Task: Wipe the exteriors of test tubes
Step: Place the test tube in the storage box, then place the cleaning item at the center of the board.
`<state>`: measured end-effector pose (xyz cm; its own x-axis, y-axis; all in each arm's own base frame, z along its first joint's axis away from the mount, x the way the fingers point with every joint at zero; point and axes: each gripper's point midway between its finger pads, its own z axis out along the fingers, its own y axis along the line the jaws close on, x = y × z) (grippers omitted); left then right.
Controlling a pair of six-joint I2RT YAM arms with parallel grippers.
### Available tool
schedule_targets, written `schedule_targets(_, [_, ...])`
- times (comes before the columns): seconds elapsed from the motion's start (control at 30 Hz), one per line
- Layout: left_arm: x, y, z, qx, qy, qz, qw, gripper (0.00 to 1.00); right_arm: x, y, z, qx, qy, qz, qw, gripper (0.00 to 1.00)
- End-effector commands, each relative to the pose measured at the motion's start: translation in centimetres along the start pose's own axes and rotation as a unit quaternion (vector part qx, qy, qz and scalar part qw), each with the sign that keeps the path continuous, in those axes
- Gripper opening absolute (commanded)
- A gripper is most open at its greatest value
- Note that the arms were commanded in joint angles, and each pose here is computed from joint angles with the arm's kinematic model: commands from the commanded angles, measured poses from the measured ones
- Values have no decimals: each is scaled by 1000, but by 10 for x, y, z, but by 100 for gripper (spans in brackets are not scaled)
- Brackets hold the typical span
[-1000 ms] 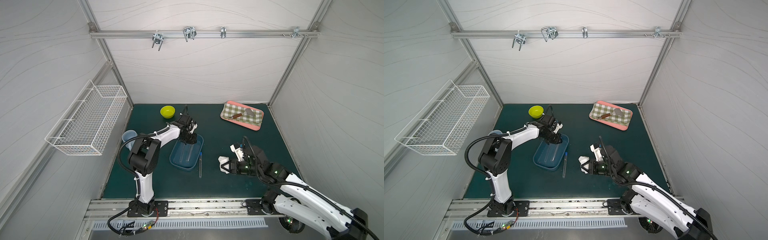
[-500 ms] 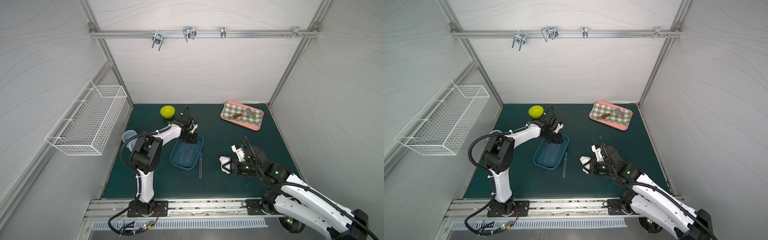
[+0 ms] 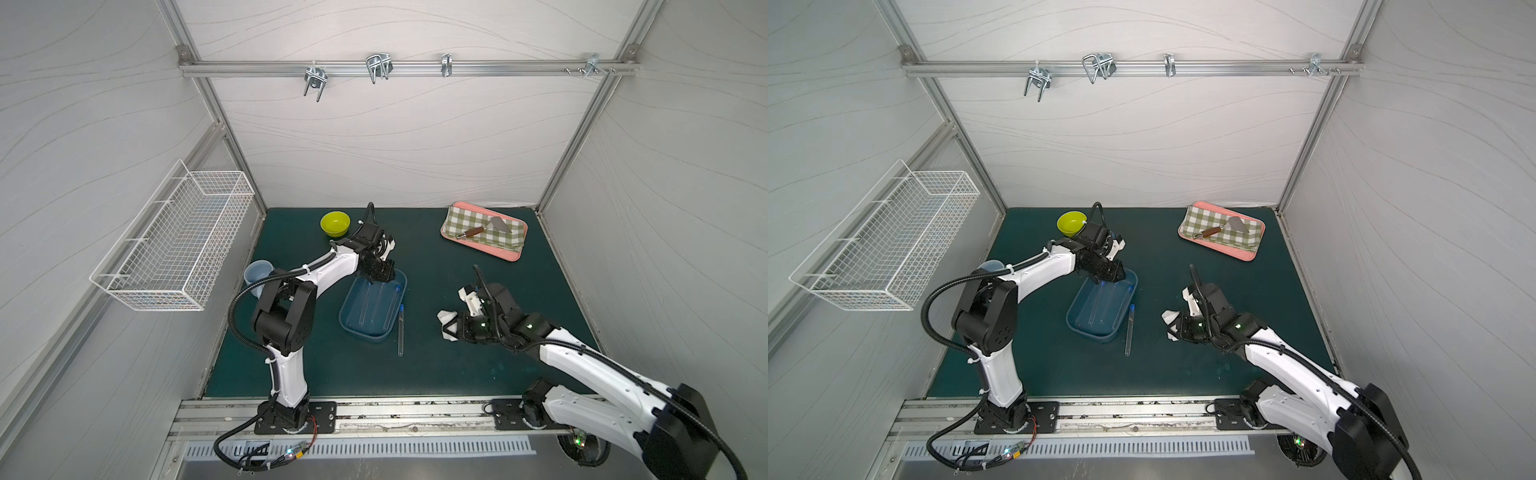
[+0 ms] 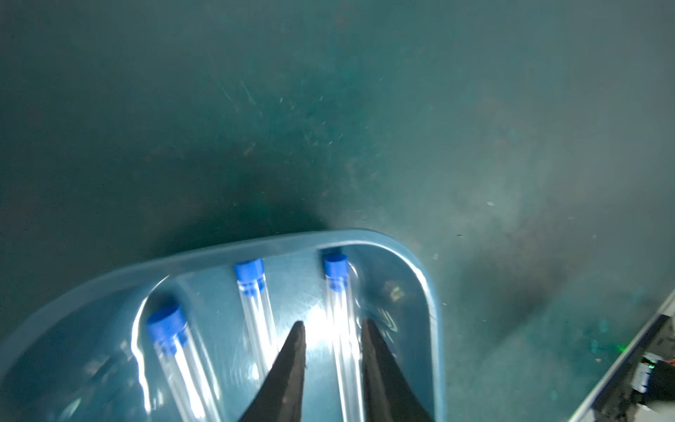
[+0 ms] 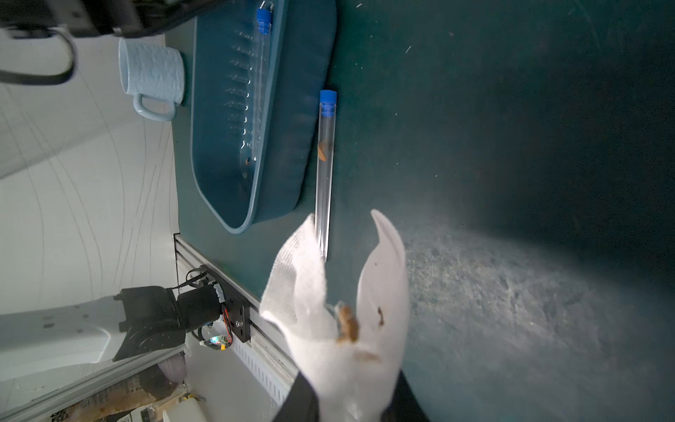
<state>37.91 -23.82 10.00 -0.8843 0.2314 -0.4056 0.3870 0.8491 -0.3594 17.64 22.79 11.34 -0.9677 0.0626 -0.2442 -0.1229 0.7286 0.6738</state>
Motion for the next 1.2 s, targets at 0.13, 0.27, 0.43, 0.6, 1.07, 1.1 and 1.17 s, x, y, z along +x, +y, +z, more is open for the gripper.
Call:
schedule_targets(0.13, [4,-20,-59,21,-67,-10,997,29,-17,-5,30,-34,23,-4,999,21])
schedule_targets(0.27, [22,-24,-73,33,-76,-25,996,29,-15,-19,52,-26,52,7,998,22])
schedule_targets(0.43, [46,-24,-82,38,-87,-49,994,29,-8,-42,74,-5,84,24,996,22])
schedule_targets(0.6, [66,-19,-87,34,-91,-63,993,30,-5,-55,79,14,98,33,995,27])
schedule_targets(1.07, [83,-14,-85,32,-91,-75,993,30,-18,-73,50,87,90,28,992,48])
schedule_targets(1.1, [82,-15,-85,33,-91,-74,993,30,-20,-71,47,88,88,27,992,50])
schedule_targets(1.17, [81,-16,-86,34,-94,-73,992,30,-22,-69,42,90,89,24,992,54])
